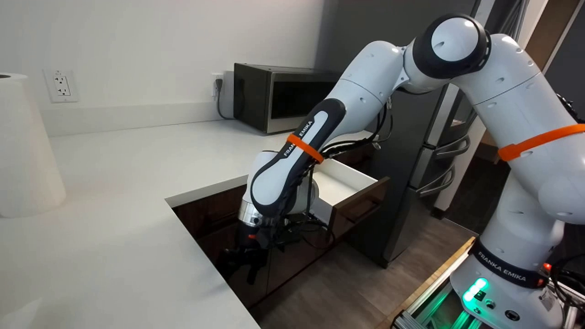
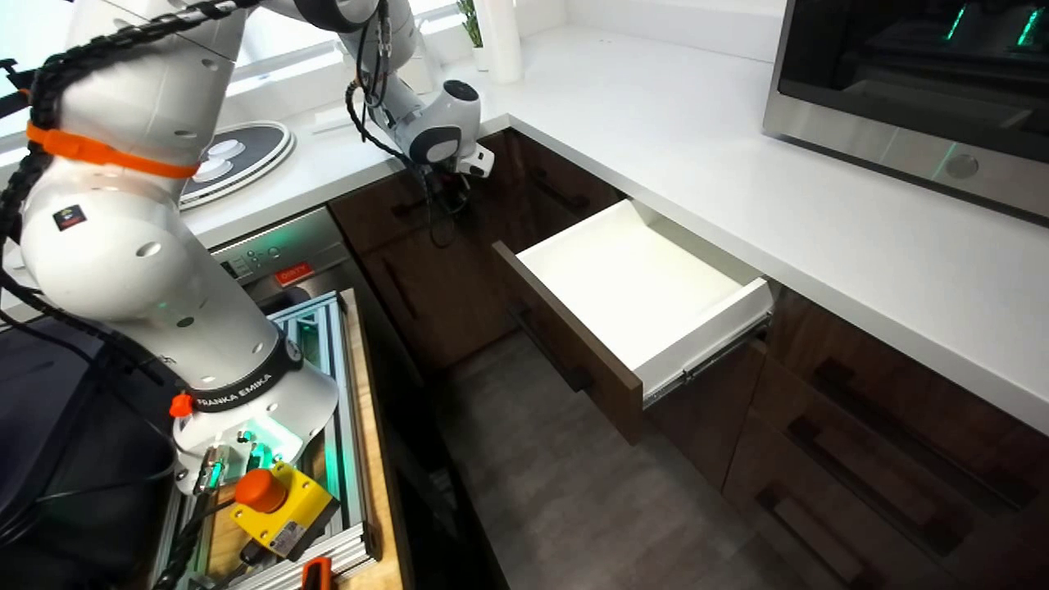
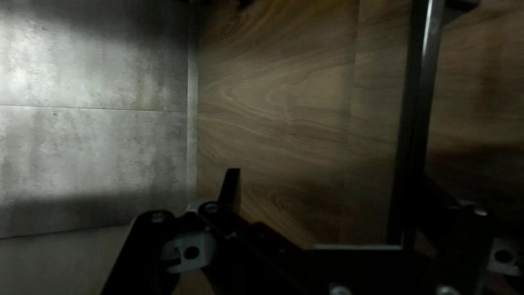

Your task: Open the drawer to the right of the dishwasher

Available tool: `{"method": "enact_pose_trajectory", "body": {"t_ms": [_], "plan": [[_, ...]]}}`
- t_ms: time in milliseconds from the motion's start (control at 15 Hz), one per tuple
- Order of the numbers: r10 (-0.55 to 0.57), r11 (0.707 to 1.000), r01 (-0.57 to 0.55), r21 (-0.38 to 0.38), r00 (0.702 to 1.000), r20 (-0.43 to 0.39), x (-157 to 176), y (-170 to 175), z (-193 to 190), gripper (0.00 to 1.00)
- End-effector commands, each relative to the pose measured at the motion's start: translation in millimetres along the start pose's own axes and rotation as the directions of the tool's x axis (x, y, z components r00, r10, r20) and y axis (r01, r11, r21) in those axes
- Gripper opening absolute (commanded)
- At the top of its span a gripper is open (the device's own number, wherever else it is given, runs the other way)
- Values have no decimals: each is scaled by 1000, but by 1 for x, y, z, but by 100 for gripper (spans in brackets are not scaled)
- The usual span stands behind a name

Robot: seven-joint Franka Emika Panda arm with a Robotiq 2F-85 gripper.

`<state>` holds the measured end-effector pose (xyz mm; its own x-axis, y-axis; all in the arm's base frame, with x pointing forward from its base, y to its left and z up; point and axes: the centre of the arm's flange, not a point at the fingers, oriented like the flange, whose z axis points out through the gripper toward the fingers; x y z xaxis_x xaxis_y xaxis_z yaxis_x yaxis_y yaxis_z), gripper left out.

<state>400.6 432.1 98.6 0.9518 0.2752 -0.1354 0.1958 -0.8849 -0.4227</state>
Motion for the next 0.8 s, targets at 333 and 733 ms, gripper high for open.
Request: {"method": "enact_pose_trajectory", "body": {"t_ms": [333,733], "plan": [[33,994,-30,-109,999,23,-69,63,-55,100],[64,987,-62,-145,998,10,-101,100,-81,100]]}}
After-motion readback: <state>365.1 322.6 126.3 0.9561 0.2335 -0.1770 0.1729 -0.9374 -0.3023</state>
